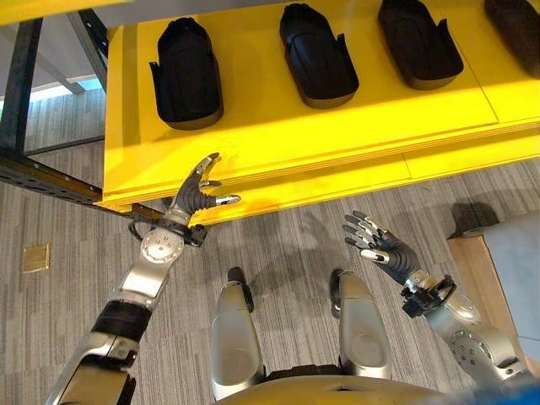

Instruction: Move parts from the plastic box to the shelf.

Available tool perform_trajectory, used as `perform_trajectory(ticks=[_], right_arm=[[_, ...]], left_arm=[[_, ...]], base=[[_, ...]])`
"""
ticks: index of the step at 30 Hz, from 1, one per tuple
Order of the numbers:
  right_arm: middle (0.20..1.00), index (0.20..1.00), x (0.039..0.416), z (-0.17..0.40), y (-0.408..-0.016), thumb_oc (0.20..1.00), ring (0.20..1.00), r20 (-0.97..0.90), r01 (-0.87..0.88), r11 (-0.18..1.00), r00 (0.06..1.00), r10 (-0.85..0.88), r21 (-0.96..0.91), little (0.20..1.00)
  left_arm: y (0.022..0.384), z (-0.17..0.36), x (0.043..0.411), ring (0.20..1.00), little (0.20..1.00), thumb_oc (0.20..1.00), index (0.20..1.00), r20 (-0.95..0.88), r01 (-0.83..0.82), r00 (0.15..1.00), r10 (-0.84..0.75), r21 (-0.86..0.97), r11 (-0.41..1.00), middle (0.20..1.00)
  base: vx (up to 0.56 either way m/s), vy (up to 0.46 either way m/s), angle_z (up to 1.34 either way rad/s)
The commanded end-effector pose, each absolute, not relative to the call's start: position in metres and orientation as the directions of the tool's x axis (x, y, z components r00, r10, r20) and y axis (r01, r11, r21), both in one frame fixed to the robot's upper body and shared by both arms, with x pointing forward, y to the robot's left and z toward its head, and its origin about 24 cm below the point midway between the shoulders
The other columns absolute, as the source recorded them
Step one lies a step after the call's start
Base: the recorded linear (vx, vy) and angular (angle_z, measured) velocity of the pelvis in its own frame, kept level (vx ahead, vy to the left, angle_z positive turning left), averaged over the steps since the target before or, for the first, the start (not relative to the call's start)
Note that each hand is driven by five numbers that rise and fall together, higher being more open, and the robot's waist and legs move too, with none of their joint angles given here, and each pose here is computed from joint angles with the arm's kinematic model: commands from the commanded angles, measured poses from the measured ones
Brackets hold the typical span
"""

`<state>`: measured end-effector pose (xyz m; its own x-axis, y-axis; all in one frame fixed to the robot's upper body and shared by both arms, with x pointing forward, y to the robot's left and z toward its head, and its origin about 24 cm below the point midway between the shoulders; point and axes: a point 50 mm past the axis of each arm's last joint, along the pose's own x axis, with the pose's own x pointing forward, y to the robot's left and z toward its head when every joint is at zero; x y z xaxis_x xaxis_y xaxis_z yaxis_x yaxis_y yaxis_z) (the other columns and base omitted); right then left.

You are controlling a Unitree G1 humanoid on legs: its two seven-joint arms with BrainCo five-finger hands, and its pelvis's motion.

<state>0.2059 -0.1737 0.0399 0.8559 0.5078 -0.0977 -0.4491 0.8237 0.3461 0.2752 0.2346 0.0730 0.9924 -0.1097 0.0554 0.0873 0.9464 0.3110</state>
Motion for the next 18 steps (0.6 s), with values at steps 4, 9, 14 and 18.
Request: perform_trajectory(ticks=[4,9,14,18], right_arm=[[1.000,1.000,0.207,0.061,-0.173,1.000,1.000,0.053,-0.460,0.828,0.882,0.469,0.320,1.000],[1.000,1.000,0.206,0.053,-0.183,1.000,1.000,0.036,-0.384,0.873,0.919,0.392,0.302,1.000],[1.000,1.000,0.204,0.045,-0.184,1.000,1.000,0.015,-0.342,0.881,0.934,0.356,0.326,1.000],[1.000,1.000,0.202,0.040,-0.189,1.000,1.000,-0.004,-0.315,0.894,0.943,0.333,0.318,1.000]], left_arm=[[0.224,0.021,0.214,1.000,1.000,1.000,1.000,-0.107,0.149,0.978,-0.179,-0.240,0.959,1.000],[0.220,0.025,0.195,1.000,1.000,1.000,1.000,-0.026,0.093,0.992,-0.123,-0.511,0.855,1.000],[0.218,0.032,0.197,1.000,1.000,1.000,1.000,0.059,0.072,0.997,-0.046,-0.582,0.810,1.000],[0.216,0.031,0.192,1.000,1.000,1.000,1.000,0.061,0.065,0.997,-0.038,-0.558,0.827,1.000]], base=[[0.05,-0.019,0.09],[0.10,-0.001,0.21],[0.08,0.010,0.03],[0.06,0.026,-0.04]])
